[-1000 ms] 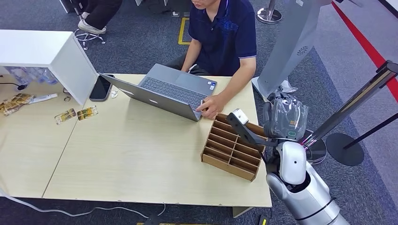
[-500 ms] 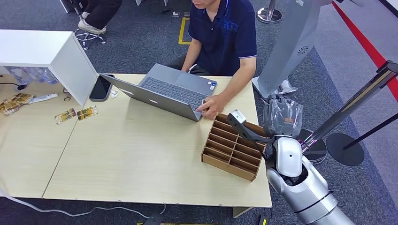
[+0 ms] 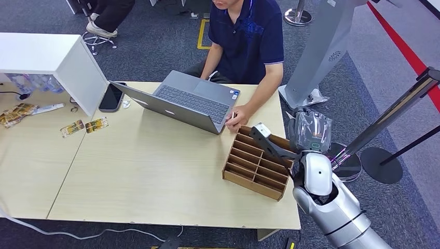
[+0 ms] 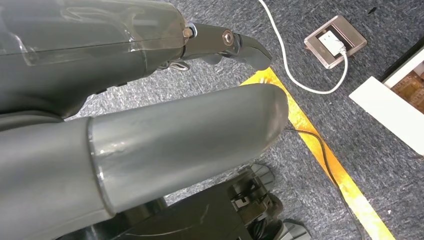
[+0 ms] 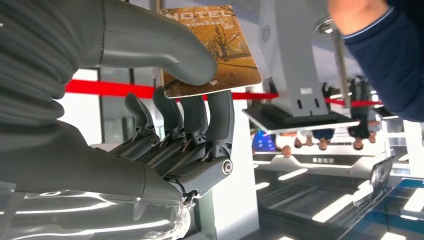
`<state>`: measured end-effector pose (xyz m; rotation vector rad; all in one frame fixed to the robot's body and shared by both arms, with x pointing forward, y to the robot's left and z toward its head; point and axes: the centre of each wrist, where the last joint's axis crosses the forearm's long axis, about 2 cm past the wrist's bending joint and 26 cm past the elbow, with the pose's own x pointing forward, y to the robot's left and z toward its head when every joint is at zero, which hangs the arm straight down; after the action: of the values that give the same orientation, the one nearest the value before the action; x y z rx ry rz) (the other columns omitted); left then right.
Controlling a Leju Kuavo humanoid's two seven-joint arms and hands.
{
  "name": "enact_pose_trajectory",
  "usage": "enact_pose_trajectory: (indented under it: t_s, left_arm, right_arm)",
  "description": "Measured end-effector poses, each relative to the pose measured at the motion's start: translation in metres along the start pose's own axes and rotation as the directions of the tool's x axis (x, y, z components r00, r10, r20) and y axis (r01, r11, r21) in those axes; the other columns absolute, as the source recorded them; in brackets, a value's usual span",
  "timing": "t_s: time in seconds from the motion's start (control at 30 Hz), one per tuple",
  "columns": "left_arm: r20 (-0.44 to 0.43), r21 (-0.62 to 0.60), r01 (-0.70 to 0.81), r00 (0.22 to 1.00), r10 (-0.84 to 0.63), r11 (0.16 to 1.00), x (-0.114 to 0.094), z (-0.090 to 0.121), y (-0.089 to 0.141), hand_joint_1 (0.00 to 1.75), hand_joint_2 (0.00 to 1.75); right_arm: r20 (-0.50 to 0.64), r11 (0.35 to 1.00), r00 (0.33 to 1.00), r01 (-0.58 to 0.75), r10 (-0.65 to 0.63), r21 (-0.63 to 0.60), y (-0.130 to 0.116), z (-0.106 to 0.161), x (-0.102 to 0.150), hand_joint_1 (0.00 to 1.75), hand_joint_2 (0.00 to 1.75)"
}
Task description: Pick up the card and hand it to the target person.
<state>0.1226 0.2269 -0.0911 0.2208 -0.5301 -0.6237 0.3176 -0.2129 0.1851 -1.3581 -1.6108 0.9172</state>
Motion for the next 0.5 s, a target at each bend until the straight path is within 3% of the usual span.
enact_pose_trajectory:
  t_s: [0.5]
  left_arm:
    - [0.000, 0.000, 0.000, 1.000, 0.000, 1.000, -0.0005, 0.0002, -0.0004, 0.00, 0.00]
  right_arm:
    - [0.001, 0.997, 0.997, 0.079, -0.079, 0.005, 0.0054, 0.0006, 0.0062, 1.45, 1.75]
